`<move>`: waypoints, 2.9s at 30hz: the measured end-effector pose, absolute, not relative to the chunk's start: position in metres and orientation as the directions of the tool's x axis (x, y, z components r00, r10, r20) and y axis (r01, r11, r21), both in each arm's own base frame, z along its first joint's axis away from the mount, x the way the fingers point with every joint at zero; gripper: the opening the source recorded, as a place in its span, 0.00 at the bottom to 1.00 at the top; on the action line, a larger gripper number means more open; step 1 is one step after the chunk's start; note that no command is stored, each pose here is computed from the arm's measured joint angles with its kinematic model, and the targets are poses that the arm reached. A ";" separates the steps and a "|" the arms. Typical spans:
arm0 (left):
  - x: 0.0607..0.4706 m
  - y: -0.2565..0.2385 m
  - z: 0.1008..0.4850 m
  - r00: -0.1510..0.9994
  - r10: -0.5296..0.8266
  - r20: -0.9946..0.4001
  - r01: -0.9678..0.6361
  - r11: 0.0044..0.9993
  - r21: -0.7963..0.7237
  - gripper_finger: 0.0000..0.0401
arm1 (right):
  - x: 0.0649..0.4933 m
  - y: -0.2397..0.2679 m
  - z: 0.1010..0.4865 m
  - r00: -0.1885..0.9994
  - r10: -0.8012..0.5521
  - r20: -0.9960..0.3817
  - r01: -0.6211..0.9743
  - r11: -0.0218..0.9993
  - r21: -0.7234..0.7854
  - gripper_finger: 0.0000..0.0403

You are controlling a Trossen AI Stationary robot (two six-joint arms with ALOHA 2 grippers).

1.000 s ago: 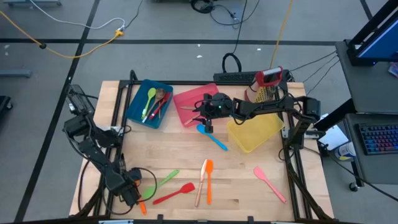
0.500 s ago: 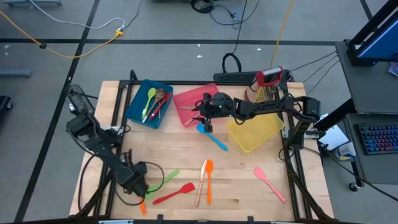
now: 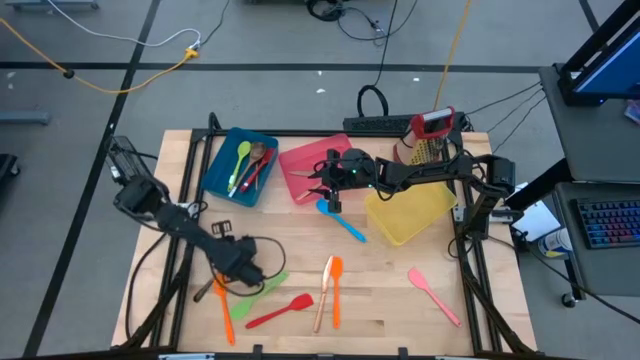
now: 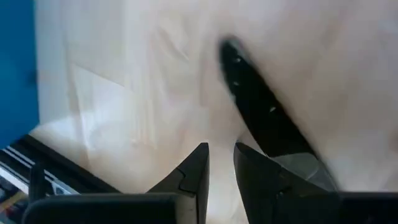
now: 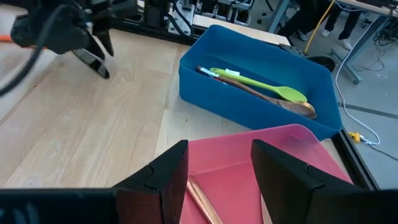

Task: Pick & Place Kitchen Items
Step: Adjust the black knife

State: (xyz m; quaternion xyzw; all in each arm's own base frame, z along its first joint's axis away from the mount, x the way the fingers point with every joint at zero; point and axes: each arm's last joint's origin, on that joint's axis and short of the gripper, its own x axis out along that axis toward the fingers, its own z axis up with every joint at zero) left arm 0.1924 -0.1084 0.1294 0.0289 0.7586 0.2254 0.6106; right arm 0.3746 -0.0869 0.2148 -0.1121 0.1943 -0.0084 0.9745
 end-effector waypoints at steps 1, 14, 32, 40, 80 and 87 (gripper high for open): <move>0.193 -0.106 0.131 -0.248 0.314 -0.916 -0.262 0.889 0.376 0.20 | 0.375 -0.087 0.215 0.924 -0.060 -0.377 -0.027 0.975 -0.222 0.42; 0.168 -0.128 0.179 -0.031 0.181 -0.983 -0.584 0.795 0.165 0.20 | 0.374 -0.087 0.213 0.918 -0.058 -0.393 -0.028 0.977 -0.210 0.42; 0.146 -0.148 0.146 -0.035 0.037 -0.999 -0.646 0.762 0.051 0.20 | 0.374 -0.087 0.213 0.918 -0.059 -0.391 -0.027 0.977 -0.210 0.42; 0.143 -0.143 0.133 0.013 0.025 -1.000 -0.648 0.762 0.010 0.20 | 0.375 -0.087 0.215 0.925 -0.060 -0.376 -0.024 0.976 -0.214 0.42; 0.212 -0.071 0.133 0.325 0.228 -0.918 -0.547 0.837 0.014 0.07 | 0.374 -0.087 0.212 0.915 -0.057 -0.400 -0.030 0.978 -0.208 0.42; 0.218 -0.072 0.144 0.369 0.233 -0.900 -0.453 0.891 0.045 0.25 | 0.374 -0.087 0.213 0.915 -0.057 -0.400 -0.030 0.978 -0.208 0.42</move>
